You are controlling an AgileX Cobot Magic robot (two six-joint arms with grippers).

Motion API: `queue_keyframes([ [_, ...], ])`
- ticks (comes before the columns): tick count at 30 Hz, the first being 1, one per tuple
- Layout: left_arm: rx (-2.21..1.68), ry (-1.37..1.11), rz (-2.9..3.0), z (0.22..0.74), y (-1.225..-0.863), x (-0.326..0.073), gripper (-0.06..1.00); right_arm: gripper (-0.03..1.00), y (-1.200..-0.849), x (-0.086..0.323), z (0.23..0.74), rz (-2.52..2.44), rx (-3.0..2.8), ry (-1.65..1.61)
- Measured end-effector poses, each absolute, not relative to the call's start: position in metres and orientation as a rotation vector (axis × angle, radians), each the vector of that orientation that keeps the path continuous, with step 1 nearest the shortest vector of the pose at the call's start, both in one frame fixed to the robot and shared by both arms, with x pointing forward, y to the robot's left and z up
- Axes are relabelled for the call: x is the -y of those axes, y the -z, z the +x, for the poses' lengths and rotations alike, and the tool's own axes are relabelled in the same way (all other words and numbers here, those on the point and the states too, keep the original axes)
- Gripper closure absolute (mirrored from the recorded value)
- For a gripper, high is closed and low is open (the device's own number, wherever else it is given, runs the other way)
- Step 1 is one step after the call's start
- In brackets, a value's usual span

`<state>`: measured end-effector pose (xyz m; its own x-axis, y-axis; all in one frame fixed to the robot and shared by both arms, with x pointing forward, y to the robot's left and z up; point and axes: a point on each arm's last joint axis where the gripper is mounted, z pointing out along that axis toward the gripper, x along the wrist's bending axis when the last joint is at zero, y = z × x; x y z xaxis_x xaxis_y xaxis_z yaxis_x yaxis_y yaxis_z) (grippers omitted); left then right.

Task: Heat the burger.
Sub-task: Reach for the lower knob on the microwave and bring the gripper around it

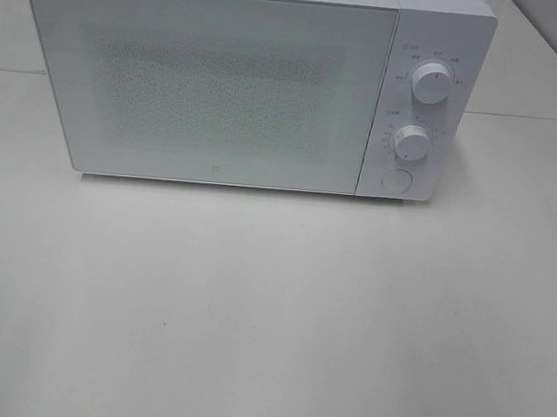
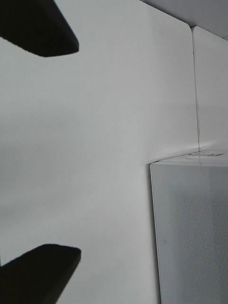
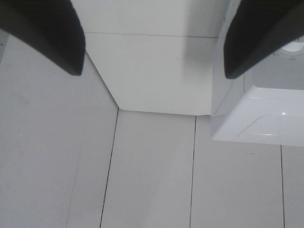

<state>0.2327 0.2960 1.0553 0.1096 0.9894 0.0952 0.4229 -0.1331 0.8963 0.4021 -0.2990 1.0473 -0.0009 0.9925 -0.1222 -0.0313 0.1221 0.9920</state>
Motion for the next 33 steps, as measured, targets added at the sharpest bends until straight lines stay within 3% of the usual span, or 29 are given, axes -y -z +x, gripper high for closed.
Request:
queue_keyframes([
  [17,-1.401,-0.986,1.662,0.233,-1.055,-0.296,-0.05,0.21,-0.992,0.287,0.463,1.073,-1.332,-1.196],
  [28,-1.401,-0.986,1.662,0.233,-1.055,-0.296,-0.05,0.21,-0.958,0.227,0.468,1.1,-1.428,-1.321],
  [33,-1.401,-0.986,1.662,0.233,-1.055,-0.296,-0.05,0.21,-0.925,0.202,0.464,1.212,-1.52,-1.237],
])
